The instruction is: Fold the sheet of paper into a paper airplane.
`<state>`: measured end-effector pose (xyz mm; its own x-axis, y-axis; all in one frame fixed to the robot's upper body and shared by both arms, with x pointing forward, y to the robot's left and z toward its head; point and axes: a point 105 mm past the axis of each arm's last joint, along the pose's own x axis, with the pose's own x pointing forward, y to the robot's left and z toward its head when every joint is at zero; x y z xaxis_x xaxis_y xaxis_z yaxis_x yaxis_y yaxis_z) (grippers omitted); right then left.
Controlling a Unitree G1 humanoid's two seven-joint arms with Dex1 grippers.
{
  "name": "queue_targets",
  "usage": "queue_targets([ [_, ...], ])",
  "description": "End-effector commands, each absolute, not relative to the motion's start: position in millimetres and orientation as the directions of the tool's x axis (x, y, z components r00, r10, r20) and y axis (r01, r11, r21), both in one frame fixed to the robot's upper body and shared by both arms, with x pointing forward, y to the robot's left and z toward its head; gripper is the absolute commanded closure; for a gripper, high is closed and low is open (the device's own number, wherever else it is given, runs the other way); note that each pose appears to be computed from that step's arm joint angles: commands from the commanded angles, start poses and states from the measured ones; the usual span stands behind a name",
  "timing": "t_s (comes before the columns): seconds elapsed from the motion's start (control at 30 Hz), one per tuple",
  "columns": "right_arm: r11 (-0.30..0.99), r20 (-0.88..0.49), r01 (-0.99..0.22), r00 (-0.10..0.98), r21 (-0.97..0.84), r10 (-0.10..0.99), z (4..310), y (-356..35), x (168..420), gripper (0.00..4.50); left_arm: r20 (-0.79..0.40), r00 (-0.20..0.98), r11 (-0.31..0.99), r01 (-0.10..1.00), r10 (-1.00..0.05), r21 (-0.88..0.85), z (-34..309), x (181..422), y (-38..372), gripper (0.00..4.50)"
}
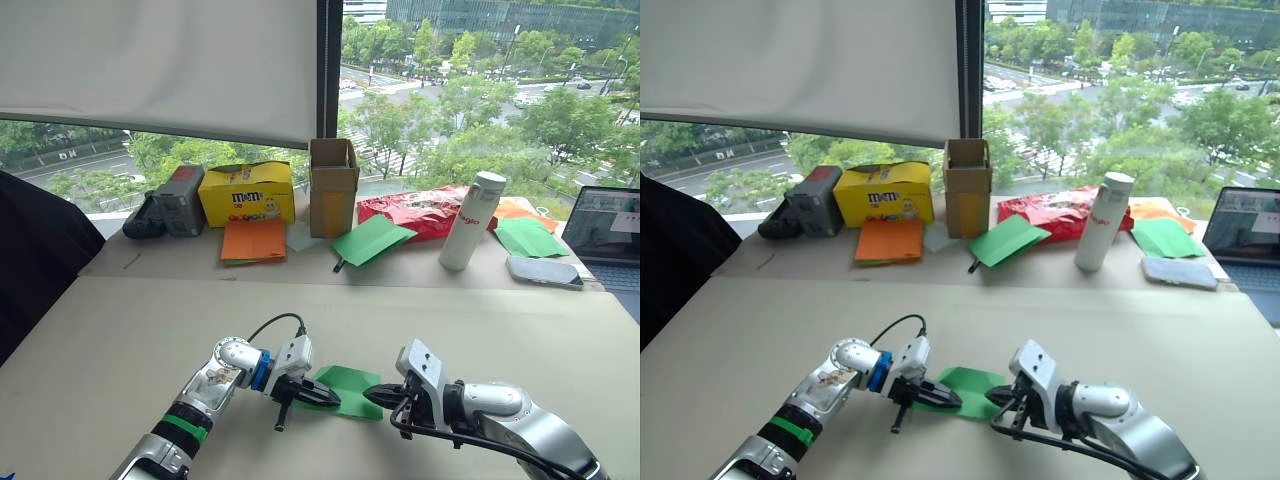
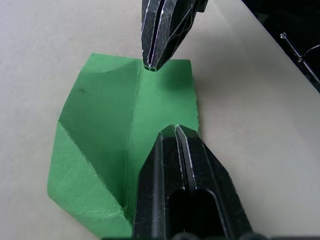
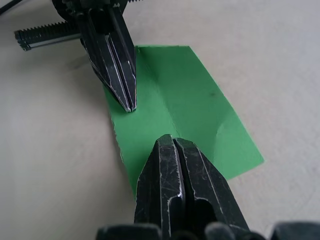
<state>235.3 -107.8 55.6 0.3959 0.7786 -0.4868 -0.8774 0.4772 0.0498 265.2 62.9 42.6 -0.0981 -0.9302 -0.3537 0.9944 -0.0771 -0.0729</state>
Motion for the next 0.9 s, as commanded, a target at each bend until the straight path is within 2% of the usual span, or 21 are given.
queue_targets([
  [0.03,0.473,-0.51,-0.881,0.393,0.031,0.765,52,-108,233,4.5,-0.344,-0.005,0.018,0.998,-0.939,-0.063,48,269,74,4.46],
  [0.3,0.507,-0.508,-0.862,0.434,0.007,0.744,52,-111,242,4.5,-0.372,0.096,0.123,0.991,-0.923,-0.048,45,272,78,4.46],
  [0.53,0.511,-0.511,-0.859,0.435,0.01,0.741,51,-108,241,4.5,-0.389,0.102,0.151,0.984,-0.915,-0.097,37,250,83,4.46],
  [0.77,0.522,-0.516,-0.853,0.441,0.014,0.734,50,-109,241,4.5,-0.314,0.184,0.229,0.967,-0.931,-0.112,59,260,94,4.46],
  [0.9,0.524,-0.513,-0.851,0.439,0.026,0.738,49,-105,240,4.5,-0.323,0.195,0.242,0.964,-0.926,-0.114,60,262,105,4.46],
])
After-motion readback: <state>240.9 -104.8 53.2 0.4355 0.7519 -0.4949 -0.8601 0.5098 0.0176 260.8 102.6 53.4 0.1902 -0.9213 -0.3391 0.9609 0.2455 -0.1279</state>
